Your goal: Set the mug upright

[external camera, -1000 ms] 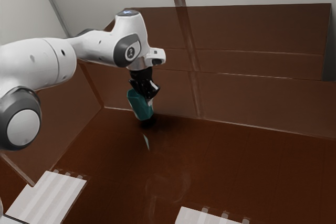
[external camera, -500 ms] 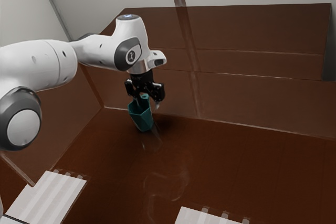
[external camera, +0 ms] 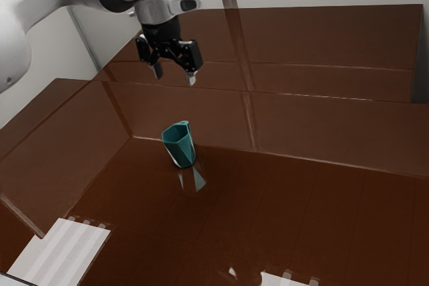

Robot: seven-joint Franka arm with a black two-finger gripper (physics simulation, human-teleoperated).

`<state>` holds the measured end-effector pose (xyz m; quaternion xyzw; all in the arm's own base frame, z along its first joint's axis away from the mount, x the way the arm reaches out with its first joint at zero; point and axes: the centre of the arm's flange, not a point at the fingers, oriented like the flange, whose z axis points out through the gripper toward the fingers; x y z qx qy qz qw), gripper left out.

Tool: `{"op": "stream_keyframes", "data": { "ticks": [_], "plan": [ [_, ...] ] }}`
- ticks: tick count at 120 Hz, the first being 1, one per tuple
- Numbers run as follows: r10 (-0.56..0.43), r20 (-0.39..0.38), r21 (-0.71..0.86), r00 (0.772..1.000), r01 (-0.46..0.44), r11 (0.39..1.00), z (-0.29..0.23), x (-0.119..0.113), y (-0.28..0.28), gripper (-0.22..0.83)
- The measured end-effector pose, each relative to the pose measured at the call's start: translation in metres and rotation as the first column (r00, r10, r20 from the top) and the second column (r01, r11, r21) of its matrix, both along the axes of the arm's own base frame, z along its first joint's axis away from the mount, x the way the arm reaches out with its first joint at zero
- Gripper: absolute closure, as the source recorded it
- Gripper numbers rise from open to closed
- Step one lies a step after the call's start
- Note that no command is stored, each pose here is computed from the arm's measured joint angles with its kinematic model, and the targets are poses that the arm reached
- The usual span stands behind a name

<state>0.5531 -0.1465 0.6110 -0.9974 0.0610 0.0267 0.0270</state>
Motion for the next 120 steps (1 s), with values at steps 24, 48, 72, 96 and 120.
{"op": "stream_keyframes", "data": {
  "ticks": [24,48,72,96,120],
  "plan": [
    [0.02,-0.065,0.017,0.998,-0.019,1.0,-0.014,0.003,0.007,0.01],
    [0.039,-0.074,-0.001,0.996,-0.04,0.999,-0.01,0.002,0.013,0.0],
    [0.027,-0.069,-0.006,0.997,-0.027,1.0,-0.006,0.0,0.003,0.0],
    [0.04,-0.067,-0.005,0.997,-0.041,0.999,-0.003,0.0,0.009,0.0],
    [0.038,-0.068,-0.001,0.997,-0.038,0.999,-0.001,-0.003,0.004,0.0]
  ]
}}
